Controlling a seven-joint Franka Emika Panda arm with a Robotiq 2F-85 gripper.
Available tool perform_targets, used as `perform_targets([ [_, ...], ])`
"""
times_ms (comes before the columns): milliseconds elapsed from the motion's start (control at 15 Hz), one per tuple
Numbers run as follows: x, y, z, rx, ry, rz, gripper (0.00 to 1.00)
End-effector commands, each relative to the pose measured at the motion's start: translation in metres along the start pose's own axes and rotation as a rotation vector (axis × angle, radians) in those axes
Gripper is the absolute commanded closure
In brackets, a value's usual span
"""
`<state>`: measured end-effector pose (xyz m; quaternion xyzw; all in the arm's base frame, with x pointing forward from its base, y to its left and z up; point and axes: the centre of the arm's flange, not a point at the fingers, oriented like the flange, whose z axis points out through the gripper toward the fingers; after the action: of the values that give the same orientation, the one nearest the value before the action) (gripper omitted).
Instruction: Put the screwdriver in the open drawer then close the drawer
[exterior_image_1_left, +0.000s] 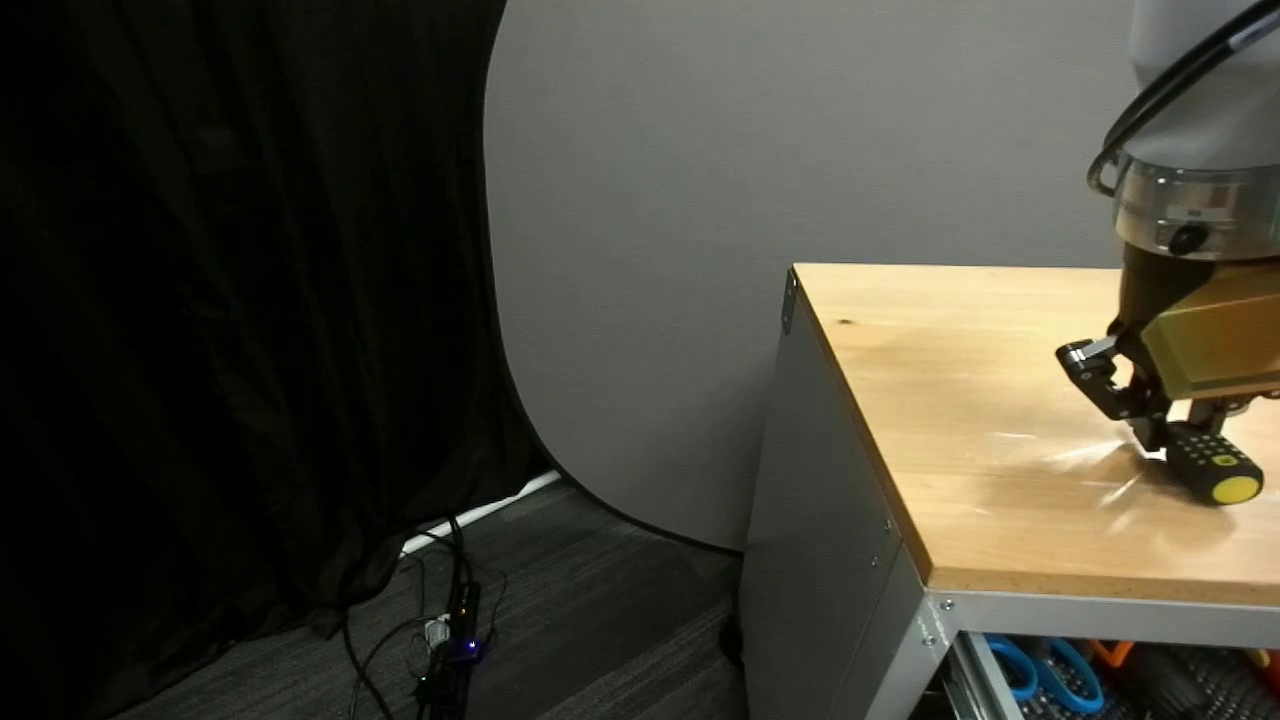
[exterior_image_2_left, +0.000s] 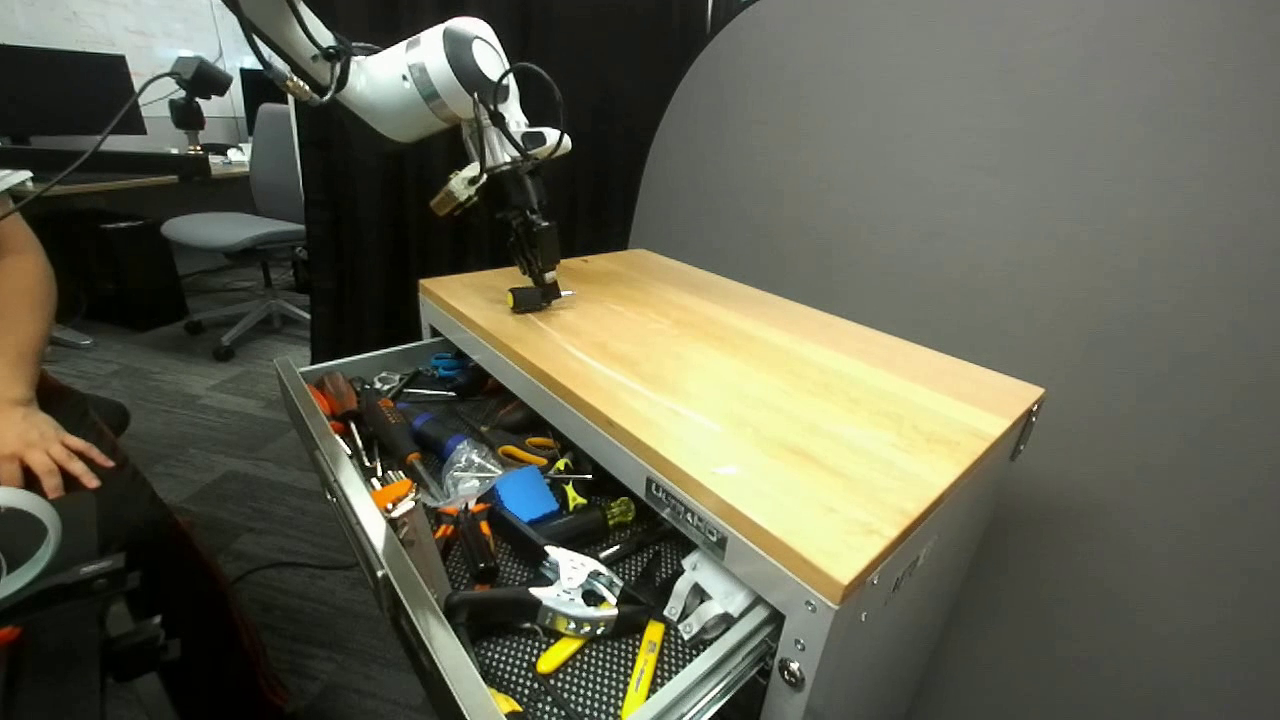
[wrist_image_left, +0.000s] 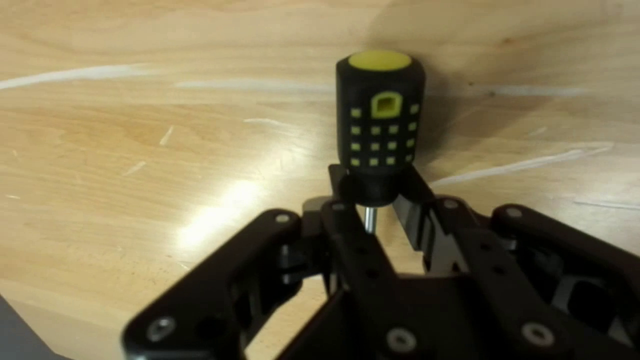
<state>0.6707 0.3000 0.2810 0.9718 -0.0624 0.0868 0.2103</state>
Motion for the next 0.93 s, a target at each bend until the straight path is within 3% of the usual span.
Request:
perform_targets([
  [0,-0.009,0.015,-0.017,-0.037,-0.061,0.046,0.90],
  [333,-0.038,0.042,-0.031,-0.027,-0.140,0.134,0.91],
  [667,-0.080,0.068,-0.025,0.052,-0.187,0.261,0.93],
  [867,-0.106,0.080,-0.013,0.101,-0.168,0.340,0.93],
])
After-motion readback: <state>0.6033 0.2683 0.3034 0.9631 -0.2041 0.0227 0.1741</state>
